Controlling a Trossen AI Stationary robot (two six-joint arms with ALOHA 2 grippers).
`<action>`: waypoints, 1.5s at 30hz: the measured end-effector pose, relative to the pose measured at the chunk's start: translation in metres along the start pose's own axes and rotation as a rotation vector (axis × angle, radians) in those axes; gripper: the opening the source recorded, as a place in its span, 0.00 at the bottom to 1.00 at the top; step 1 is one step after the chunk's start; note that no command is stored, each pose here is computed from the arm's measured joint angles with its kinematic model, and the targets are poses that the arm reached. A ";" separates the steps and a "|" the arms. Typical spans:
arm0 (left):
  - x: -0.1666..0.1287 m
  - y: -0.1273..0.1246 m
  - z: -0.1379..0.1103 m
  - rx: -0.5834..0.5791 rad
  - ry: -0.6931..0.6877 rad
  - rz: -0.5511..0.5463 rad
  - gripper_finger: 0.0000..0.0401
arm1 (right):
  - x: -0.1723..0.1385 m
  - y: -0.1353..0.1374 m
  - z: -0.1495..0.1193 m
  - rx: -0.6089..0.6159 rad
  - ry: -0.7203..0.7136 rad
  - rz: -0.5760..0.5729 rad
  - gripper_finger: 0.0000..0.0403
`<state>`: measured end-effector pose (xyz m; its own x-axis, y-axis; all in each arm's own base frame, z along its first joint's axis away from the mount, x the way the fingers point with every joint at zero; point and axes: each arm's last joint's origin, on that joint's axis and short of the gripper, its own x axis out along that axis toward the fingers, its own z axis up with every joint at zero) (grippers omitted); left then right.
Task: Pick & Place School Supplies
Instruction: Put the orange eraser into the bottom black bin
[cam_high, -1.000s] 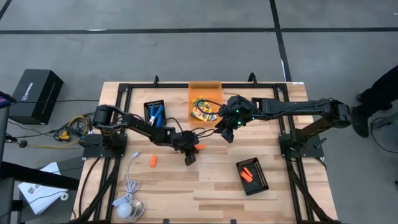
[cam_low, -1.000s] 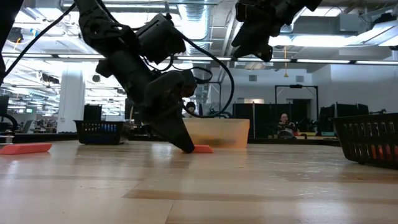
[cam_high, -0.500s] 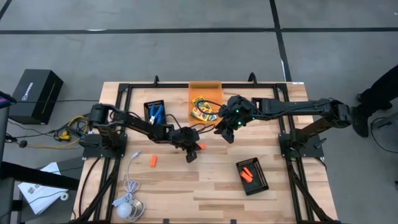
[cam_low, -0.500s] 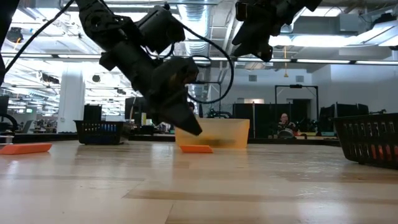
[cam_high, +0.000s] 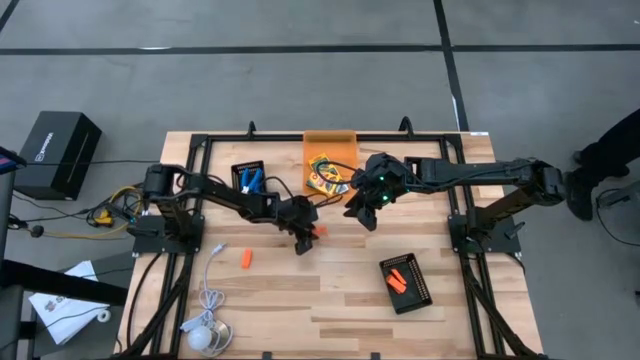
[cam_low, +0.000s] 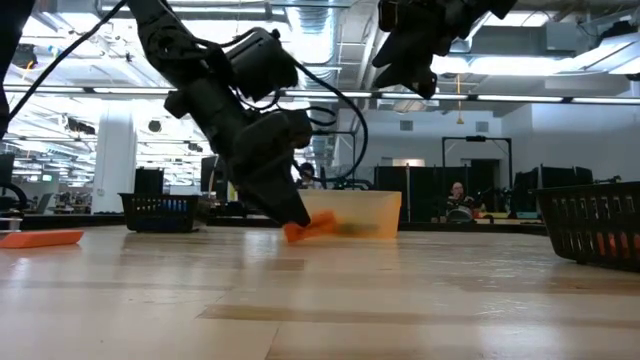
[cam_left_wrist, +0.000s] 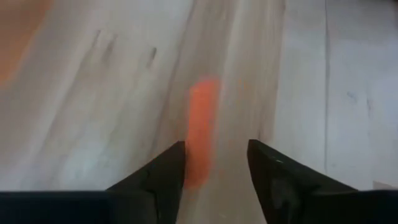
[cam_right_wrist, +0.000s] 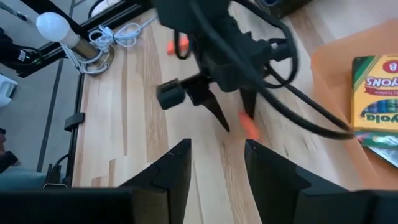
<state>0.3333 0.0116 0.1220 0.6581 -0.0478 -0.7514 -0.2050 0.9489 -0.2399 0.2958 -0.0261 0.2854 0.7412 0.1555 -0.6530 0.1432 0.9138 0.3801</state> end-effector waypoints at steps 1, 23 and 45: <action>0.000 0.002 0.001 0.001 -0.002 0.004 0.44 | 0.000 0.000 0.000 -0.001 -0.002 0.001 0.35; 0.019 0.012 -0.009 0.020 0.043 0.027 0.25 | 0.000 0.000 0.001 0.003 -0.009 0.003 0.34; -0.023 -0.039 0.049 -0.004 -0.201 -0.165 0.06 | -0.040 0.016 0.022 -0.008 -0.274 0.093 0.32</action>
<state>0.3615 -0.0090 0.1785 0.8138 -0.1389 -0.5643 -0.0848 0.9322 -0.3517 0.2831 -0.0257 0.3326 0.9005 0.1323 -0.4142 0.0624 0.9034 0.4242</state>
